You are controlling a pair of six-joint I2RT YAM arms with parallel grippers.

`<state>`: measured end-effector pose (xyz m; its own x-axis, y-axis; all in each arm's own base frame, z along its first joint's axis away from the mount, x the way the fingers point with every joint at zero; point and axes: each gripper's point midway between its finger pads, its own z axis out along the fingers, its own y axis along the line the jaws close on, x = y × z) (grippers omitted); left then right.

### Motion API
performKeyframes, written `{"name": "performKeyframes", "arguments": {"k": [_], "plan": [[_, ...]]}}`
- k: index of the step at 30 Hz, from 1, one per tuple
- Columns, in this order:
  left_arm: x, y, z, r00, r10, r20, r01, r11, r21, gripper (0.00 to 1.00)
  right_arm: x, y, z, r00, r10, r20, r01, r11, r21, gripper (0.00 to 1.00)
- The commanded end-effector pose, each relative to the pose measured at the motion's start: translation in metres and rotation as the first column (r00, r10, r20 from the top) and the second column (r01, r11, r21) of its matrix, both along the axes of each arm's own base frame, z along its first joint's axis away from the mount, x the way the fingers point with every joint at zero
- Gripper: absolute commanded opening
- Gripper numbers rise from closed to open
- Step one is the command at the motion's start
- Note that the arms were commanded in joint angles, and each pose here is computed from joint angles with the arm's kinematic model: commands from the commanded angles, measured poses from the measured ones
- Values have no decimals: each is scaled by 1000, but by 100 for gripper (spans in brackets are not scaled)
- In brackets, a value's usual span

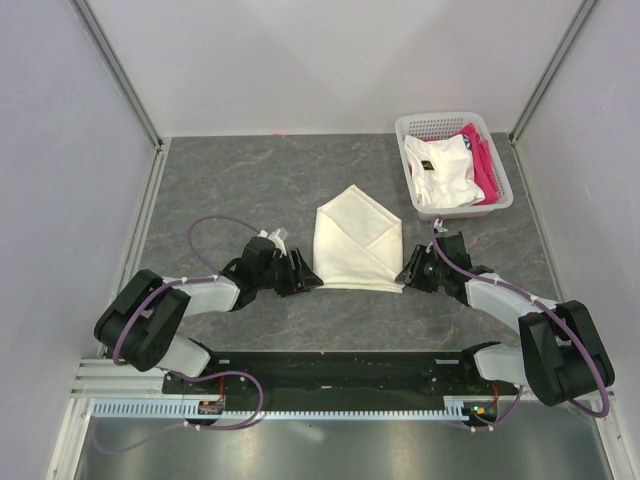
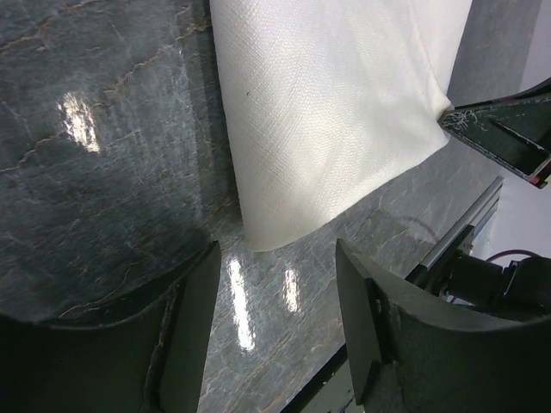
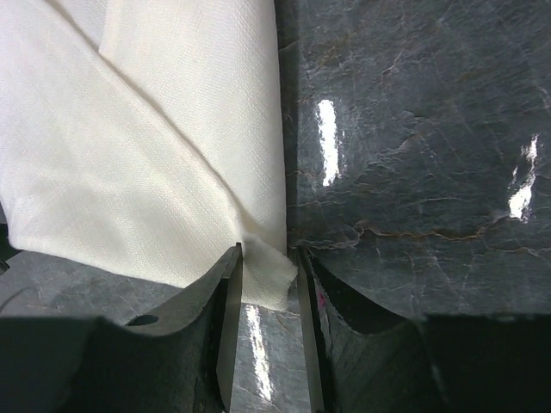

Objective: Fold the napkin, place the utensils inside, and roll it up
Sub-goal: Roll the napkin with the utensil

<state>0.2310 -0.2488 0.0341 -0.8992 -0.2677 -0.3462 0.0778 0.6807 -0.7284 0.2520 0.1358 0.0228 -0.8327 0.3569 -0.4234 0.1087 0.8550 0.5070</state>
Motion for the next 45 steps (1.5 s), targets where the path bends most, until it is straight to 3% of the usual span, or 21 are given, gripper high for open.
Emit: {"name": "performKeyframes", "arguments": {"k": [1,12,24,30,33,34,40,45], "plan": [[0,2,-9,999,31,-32,-31,1000,-6,63,-11,0,-6,999,3,-35,-4,1000,-2,40],[9,0,-15,993,106,-48,-108,993,-47,62,-11,1,-7,999,7,-34,-7,1000,-10,40],[11,8,-35,986,150,-69,-150,989,6,43,-10,-2,-7,1000,3,-27,-4,1000,-27,40],[13,1,-36,990,123,-72,-125,992,-19,36,-4,-9,-2,1000,1,4,-1,997,-73,47],[14,-2,-34,991,112,-74,-115,993,-34,28,2,-20,4,999,3,44,3,989,-147,55],[15,-3,-32,991,108,-75,-112,993,-41,21,10,-23,16,997,3,83,11,987,-162,59],[16,-3,-19,990,101,-96,-109,990,-93,2,33,-40,71,954,69,292,29,948,-317,63],[16,-2,-4,988,72,-140,-94,983,-158,2,34,6,111,862,205,463,-63,950,-304,65]]}}
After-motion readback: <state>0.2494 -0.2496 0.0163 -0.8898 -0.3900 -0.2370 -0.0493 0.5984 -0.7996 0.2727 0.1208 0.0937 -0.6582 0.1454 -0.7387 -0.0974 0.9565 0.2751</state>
